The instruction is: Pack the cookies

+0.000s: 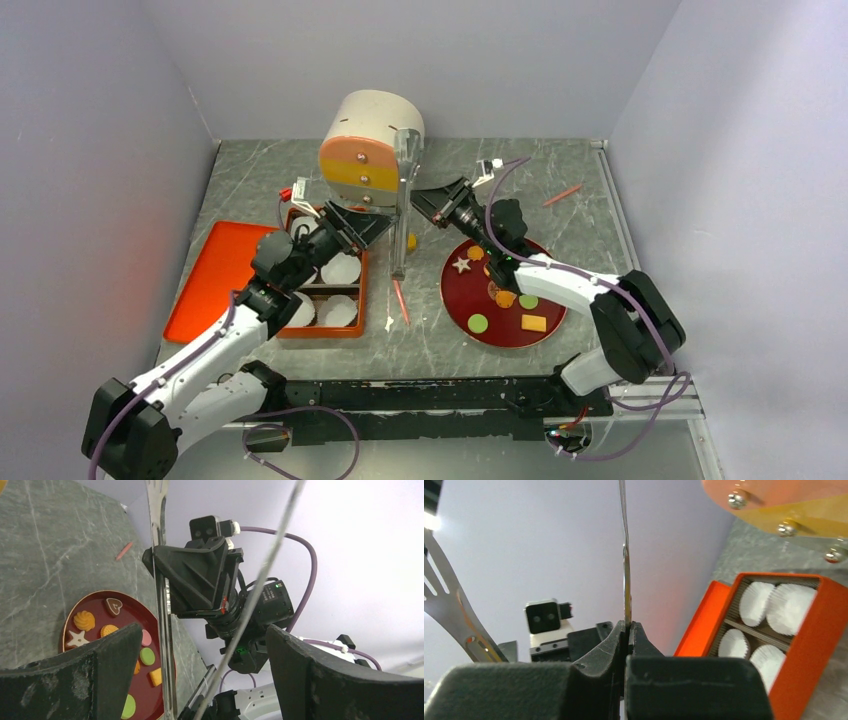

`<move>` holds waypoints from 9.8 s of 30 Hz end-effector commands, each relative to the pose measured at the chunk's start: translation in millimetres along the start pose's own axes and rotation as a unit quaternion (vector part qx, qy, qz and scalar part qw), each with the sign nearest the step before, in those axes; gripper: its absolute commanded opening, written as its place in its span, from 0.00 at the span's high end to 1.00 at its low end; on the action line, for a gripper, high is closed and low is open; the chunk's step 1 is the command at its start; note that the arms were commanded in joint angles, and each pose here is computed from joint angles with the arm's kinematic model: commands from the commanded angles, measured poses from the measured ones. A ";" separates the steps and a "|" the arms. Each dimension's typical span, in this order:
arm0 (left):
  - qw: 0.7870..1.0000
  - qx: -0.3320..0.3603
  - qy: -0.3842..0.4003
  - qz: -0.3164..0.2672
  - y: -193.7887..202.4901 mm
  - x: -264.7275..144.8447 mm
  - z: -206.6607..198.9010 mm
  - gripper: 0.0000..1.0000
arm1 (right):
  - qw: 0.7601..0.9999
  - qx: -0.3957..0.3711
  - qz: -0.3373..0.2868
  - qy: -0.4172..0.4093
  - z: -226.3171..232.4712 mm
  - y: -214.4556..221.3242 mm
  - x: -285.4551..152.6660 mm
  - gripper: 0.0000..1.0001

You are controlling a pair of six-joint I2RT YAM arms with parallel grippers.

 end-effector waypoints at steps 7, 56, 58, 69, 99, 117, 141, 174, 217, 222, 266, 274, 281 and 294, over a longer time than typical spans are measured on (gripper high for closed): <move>0.999 -0.011 0.045 -0.016 -7.0 6.0 -16.9 0.02 | 0.993 -0.004 0.046 -0.112 58.3 19.2 23.1 1.00; 0.997 0.022 0.068 -0.038 -9.8 -2.4 -28.5 0.32 | 0.993 -0.046 0.083 -0.077 49.2 46.8 21.0 1.00; 0.997 0.020 0.067 -0.041 -9.4 -3.9 -27.5 0.36 | 0.993 -0.046 0.085 -0.075 48.5 48.5 20.2 1.00; 0.997 0.030 0.043 -0.052 -13.4 -10.2 -23.9 0.48 | 0.993 -0.055 0.072 -0.070 49.8 46.3 8.3 0.79; 0.922 0.304 -0.185 0.153 -8.3 -23.4 47.9 0.53 | 0.953 -0.250 -0.035 0.166 13.6 -7.1 -68.7 0.42; 0.846 0.391 -0.197 0.305 11.3 -37.1 77.8 0.57 | 0.825 -0.158 -0.161 0.518 -79.9 -119.5 -211.1 0.03; 0.850 0.375 -0.102 0.356 31.2 -26.2 62.0 0.57 | 0.675 0.028 -0.270 0.686 -175.9 -110.8 -340.4 0.00; 0.784 0.394 -0.119 0.465 99.4 -9.1 59.4 0.46 | 0.849 -0.024 -0.139 0.510 -154.1 -78.6 -225.0 0.00; 0.701 0.418 -0.213 0.537 172.0 52.1 108.4 0.46 | 0.842 -0.125 -0.258 0.456 -87.0 -106.8 -245.5 0.00; 0.705 0.417 -0.207 0.535 173.7 53.1 106.9 0.47 | 0.844 -0.125 -0.254 0.456 -88.3 -106.7 -243.3 0.00; 0.741 0.433 -0.261 0.442 83.5 6.9 80.5 0.73 | 0.843 -0.139 -0.261 0.450 -83.6 -117.0 -234.6 0.00; 0.744 0.405 -0.321 0.424 50.9 -31.8 109.3 0.74 | 0.840 -0.154 -0.262 0.450 -82.6 -121.0 -233.3 0.00; 0.743 0.367 -0.383 0.408 19.9 -63.5 140.5 0.75 | 0.841 -0.171 -0.258 0.443 -76.0 -125.8 -227.3 0.00; 0.698 0.325 -0.491 0.408 -13.8 -105.2 195.7 0.75 | 0.838 -0.199 -0.248 0.443 -70.0 -129.5 -225.1 0.00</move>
Point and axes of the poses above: each gripper's point midway between its finger pads, its own x axis out along the fingers, its own z axis along the line the jaws close on, y = z × x, the point moved 3 cm from there along -x, back along the fingers, and after that the axes turned 15 degrees about x, right-handed, at the moved point
